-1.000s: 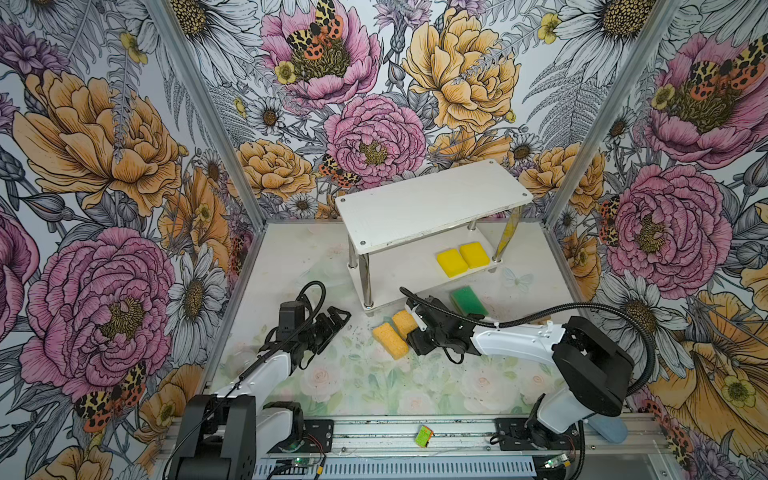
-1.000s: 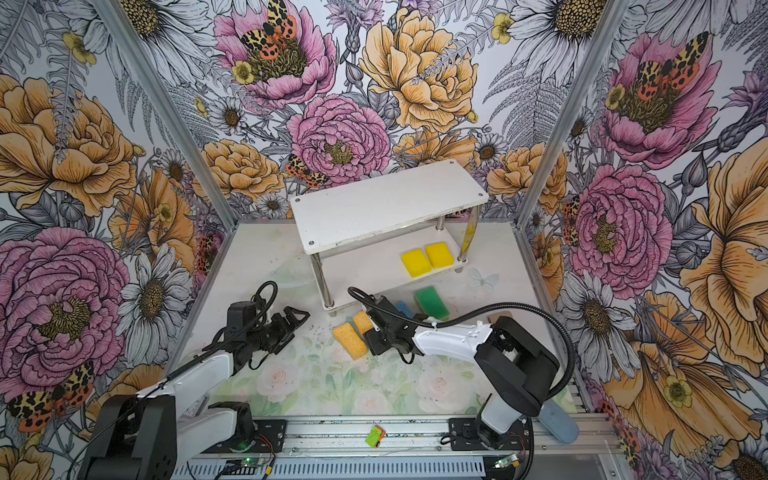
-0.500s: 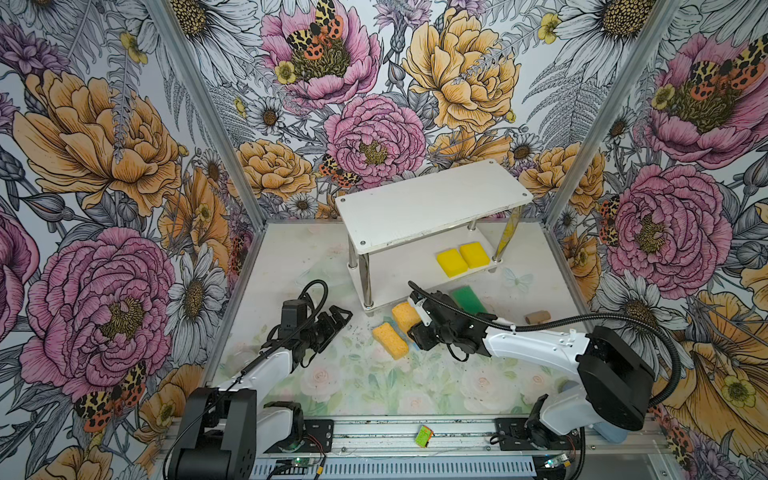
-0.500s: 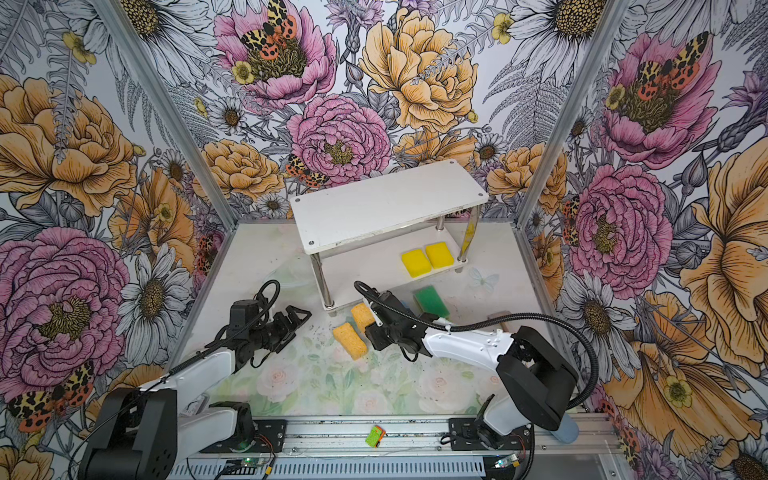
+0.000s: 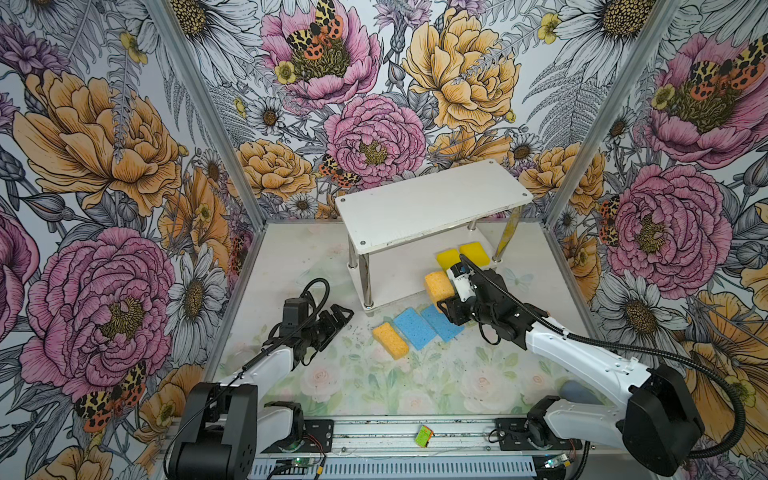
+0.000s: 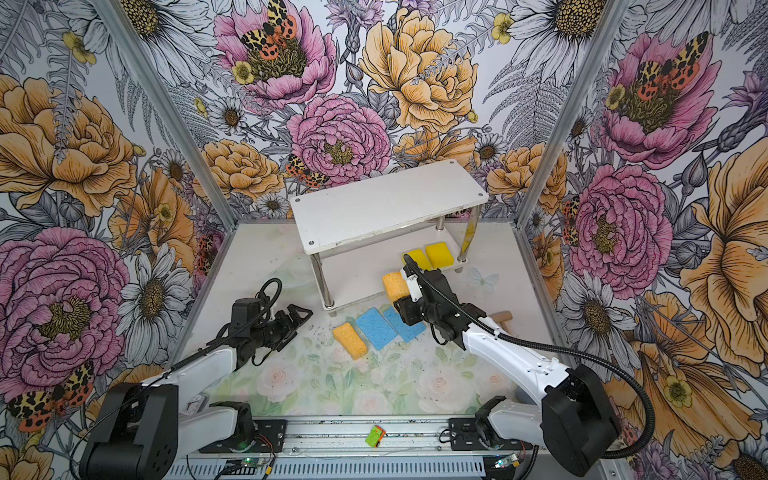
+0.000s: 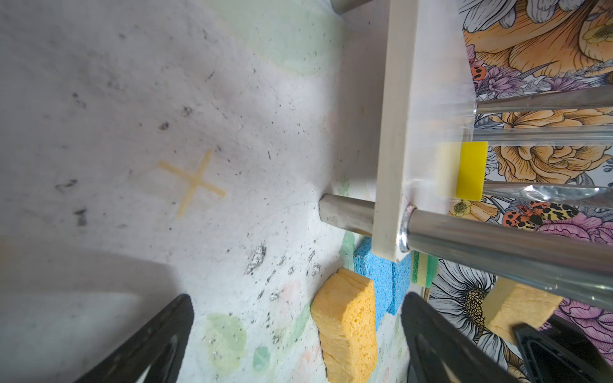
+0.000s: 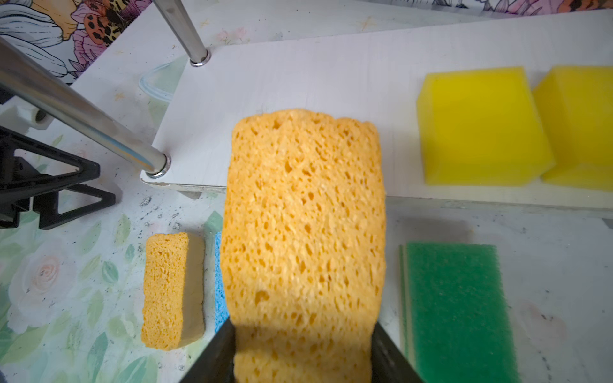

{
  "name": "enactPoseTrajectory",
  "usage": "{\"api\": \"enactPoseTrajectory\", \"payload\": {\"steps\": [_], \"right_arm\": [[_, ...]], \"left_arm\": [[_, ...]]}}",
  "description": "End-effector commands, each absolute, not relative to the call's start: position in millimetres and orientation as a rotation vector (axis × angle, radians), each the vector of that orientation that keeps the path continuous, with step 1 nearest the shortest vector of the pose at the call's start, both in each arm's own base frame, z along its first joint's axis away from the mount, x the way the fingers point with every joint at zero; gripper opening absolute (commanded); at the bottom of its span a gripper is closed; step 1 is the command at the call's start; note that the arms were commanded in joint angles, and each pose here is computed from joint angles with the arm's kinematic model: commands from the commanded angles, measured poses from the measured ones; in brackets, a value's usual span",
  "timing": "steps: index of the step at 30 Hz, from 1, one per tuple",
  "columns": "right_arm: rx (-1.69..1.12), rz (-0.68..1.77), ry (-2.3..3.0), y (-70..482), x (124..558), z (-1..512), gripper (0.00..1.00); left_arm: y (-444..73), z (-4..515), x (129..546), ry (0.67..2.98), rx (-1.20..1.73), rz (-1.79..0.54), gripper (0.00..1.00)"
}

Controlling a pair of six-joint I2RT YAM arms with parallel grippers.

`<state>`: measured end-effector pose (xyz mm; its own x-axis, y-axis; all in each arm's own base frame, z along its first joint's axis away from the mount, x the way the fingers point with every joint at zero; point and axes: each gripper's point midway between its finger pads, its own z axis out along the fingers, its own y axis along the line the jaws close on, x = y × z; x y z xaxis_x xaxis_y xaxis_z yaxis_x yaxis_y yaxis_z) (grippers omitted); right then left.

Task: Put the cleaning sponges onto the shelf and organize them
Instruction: 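Lift the orange sponge and carry it under the shelf's top board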

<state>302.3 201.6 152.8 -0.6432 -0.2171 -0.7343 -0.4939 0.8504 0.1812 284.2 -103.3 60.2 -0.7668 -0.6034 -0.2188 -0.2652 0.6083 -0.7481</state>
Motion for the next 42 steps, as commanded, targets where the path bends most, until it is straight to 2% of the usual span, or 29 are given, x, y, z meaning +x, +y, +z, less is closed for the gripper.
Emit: {"api": "enactPoseTrajectory", "payload": {"steps": [1,17,42], "right_arm": [[-0.558,0.471,2.216,197.9,319.1,175.8,0.41],[-0.555,0.366,2.193,205.1,393.2,185.8,0.43],[-0.535,0.370,2.231,235.5,420.4,151.4,0.44]], "left_arm": [[-106.4,74.4,296.5,2.340,-0.655,-1.014,0.99],[-110.9,74.1,296.3,2.354,-0.636,-1.034,0.99],[-110.5,66.2,292.9,2.374,-0.636,-1.026,0.99]]}}
